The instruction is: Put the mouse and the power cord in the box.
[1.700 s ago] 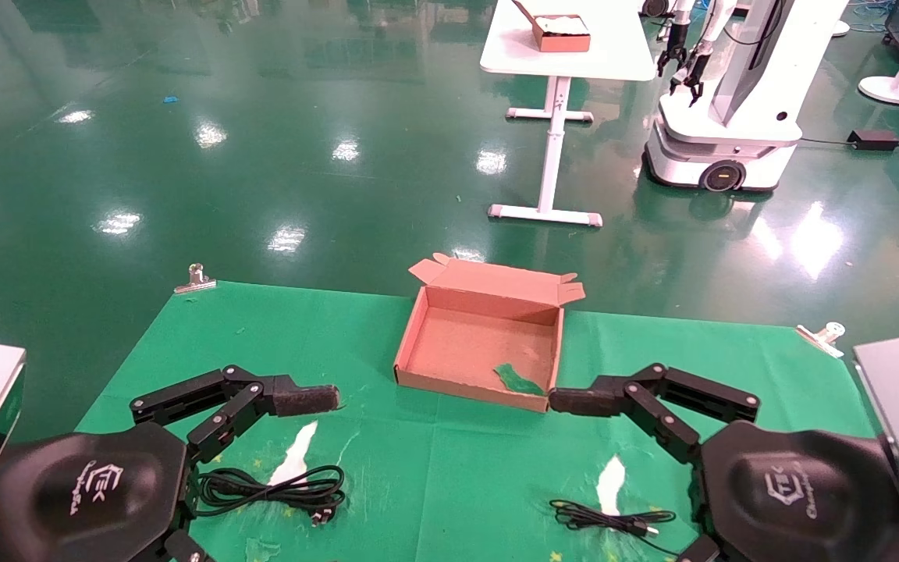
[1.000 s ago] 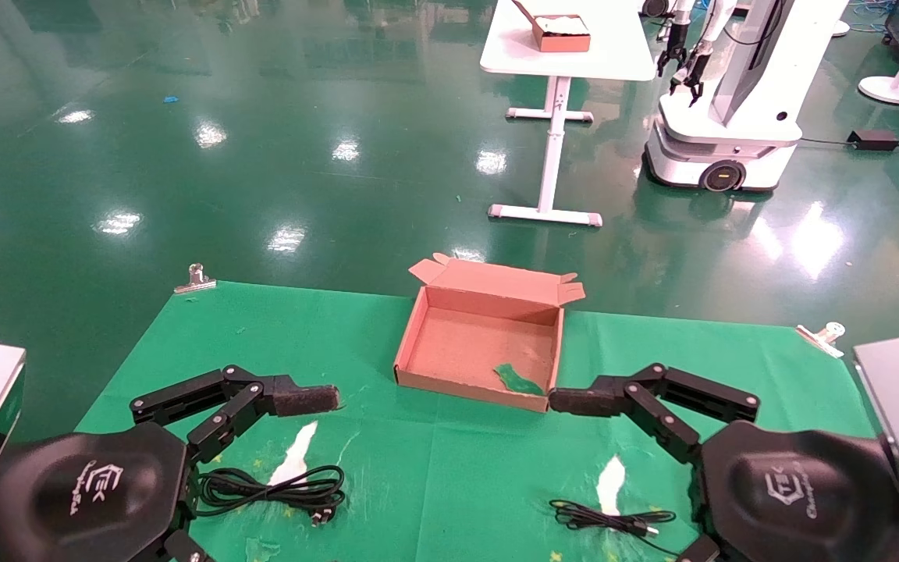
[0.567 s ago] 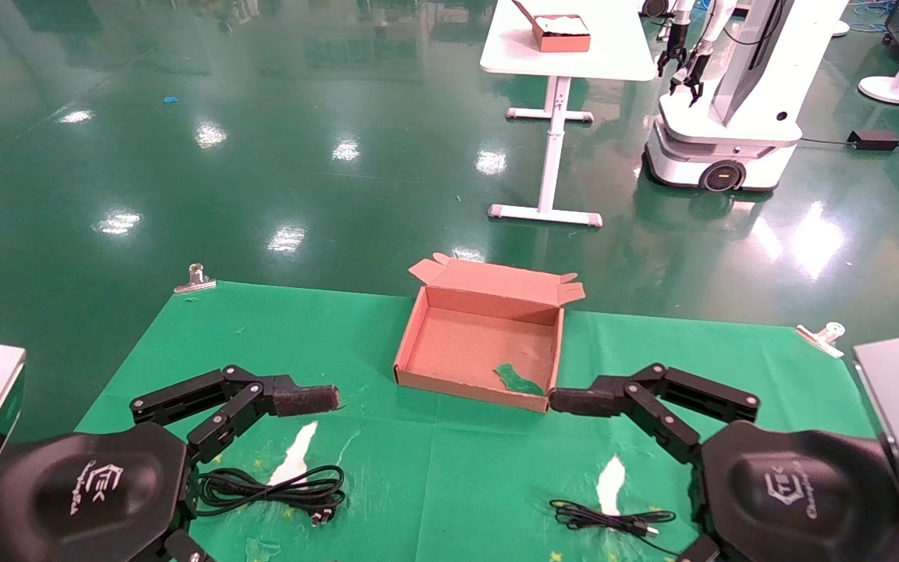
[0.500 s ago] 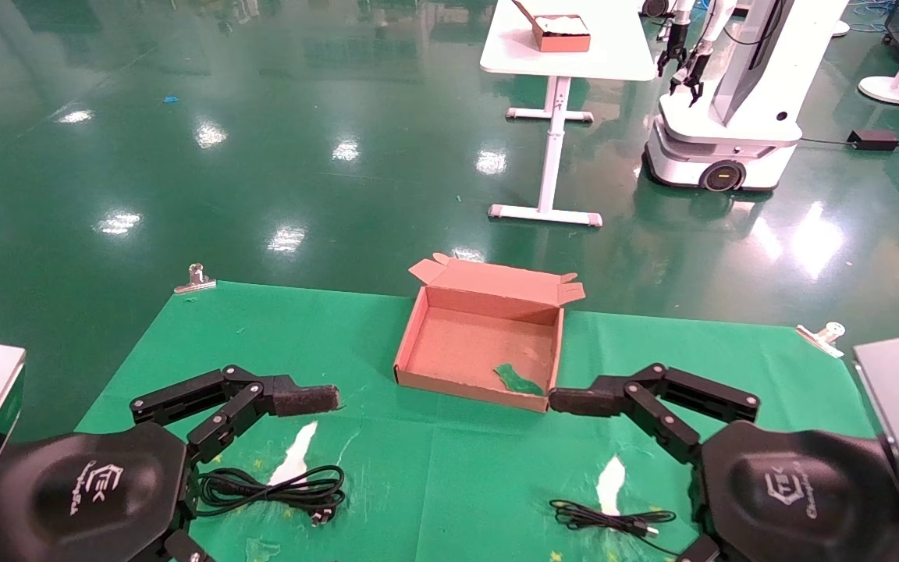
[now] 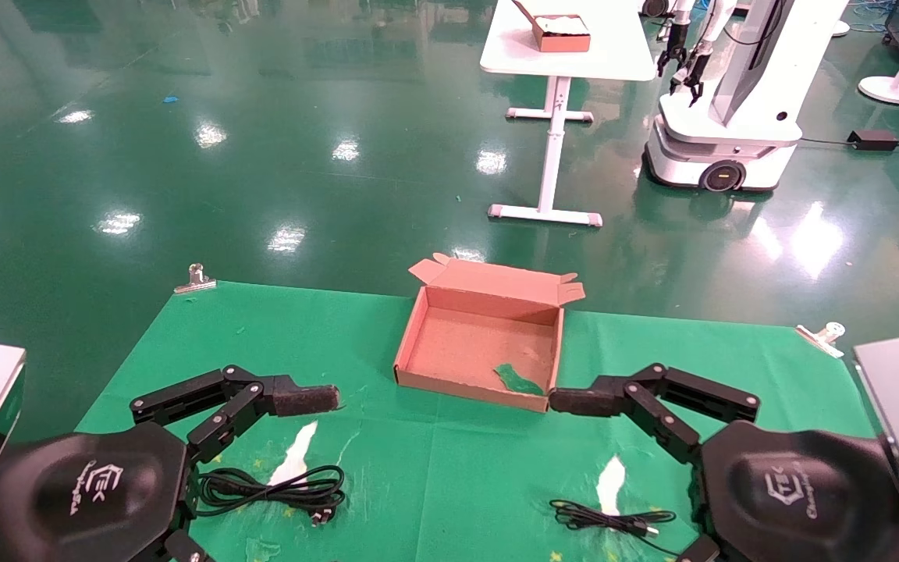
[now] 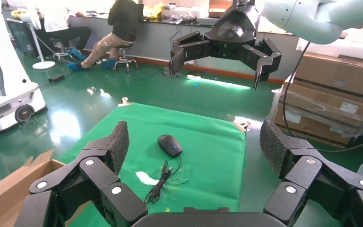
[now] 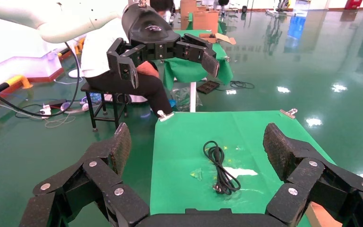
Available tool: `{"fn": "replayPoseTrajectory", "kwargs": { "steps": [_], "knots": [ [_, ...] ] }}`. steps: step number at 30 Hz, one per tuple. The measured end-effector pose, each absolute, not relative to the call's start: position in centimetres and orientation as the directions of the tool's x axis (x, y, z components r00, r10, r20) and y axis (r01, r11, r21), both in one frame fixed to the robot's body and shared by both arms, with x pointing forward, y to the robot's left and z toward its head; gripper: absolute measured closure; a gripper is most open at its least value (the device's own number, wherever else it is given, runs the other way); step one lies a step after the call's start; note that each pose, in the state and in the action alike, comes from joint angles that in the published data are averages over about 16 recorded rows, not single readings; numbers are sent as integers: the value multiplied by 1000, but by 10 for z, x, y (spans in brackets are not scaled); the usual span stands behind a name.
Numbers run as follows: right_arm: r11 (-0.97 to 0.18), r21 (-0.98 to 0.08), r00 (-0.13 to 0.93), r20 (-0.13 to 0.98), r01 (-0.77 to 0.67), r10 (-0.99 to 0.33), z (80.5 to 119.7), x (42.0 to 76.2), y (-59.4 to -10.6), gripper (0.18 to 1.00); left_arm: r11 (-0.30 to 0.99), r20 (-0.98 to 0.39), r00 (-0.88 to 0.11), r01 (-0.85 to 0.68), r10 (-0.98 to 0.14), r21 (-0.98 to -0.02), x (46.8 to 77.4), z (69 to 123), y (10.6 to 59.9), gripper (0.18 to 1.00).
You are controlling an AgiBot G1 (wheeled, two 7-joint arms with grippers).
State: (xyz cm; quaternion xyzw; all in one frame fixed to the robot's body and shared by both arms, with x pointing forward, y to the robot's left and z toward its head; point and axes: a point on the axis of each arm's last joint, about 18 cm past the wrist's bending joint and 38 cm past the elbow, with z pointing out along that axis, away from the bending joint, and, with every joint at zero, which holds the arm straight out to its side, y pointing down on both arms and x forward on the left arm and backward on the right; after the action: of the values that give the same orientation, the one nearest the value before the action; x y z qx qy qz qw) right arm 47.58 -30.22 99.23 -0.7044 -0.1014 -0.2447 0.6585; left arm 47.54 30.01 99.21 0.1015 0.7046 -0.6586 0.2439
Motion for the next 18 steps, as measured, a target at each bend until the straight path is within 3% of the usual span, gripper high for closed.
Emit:
{"fn": "replayPoseTrajectory", "kwargs": {
  "steps": [18],
  "knots": [
    [-112,-878,860,478,465,-179,992,476,-302,178,112,-477,-860,464,-178,-879,475,992,300,184]
  ]
}}
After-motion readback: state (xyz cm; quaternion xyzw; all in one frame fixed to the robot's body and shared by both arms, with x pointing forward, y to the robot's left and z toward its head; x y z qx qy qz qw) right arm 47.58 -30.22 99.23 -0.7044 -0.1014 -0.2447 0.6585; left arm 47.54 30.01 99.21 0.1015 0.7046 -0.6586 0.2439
